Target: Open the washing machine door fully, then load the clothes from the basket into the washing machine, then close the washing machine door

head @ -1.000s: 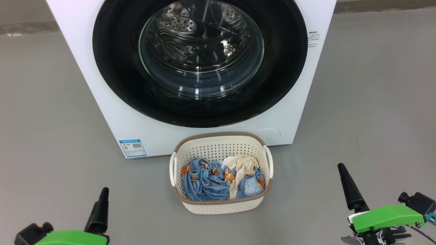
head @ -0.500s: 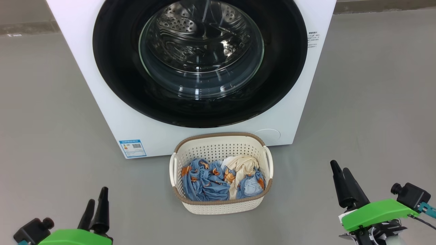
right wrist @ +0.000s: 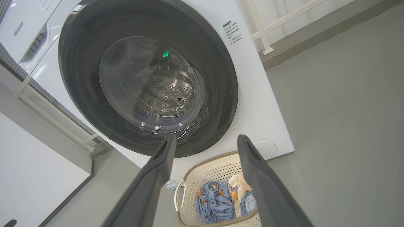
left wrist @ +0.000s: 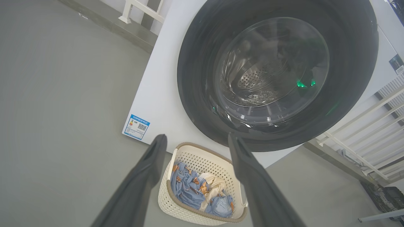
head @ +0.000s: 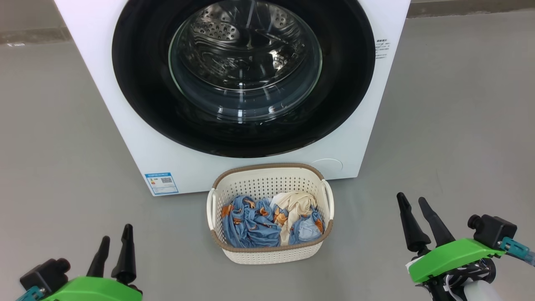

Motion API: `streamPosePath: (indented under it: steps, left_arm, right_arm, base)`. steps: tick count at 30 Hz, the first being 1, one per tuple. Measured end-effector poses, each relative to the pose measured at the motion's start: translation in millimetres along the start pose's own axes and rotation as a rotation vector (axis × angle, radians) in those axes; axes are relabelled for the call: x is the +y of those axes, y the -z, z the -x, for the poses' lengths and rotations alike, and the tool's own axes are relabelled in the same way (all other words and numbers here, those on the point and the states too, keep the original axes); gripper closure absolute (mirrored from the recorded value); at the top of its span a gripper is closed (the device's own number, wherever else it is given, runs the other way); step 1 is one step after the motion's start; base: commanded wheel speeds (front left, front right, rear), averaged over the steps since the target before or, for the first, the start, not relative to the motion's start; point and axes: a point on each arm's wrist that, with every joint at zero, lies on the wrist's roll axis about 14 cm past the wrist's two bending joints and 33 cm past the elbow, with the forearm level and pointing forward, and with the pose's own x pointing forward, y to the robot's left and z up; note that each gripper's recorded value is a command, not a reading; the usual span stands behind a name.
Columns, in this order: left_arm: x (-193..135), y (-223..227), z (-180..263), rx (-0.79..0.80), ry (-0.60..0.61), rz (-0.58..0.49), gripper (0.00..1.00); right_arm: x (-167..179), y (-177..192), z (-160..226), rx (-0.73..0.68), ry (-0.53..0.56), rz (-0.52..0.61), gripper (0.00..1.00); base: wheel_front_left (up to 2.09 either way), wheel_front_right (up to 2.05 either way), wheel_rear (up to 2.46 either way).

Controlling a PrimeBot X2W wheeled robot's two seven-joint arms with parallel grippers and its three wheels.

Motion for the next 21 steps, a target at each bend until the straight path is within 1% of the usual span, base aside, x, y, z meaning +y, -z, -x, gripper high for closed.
streamPosePath:
  steps: [4, 12, 21]
  left_arm:
    - [-2.2, -1.9, -0.9, -0.009, 0.011, -0.051, 0.0]
    - [-4.9, -4.6, -0.9, -0.019, 0.035, -0.199, 0.0]
    - [-10.4, -12.3, -4.8, -0.049, 0.057, -0.302, 0.0]
  right_arm:
    - [2.6, -0.2, 0.3, -0.002, -0.014, 0.073, 0.0]
    - [6.8, -4.8, -2.1, -0.018, -0.04, 0.221, 0.0]
    - [3.6, -6.5, -1.8, -0.025, -0.04, 0.341, 0.0]
  base:
    - [0.0, 0.0, 0.0]
    - [0.0, 0.0, 0.0]
    - [0.0, 0.0, 0.0]
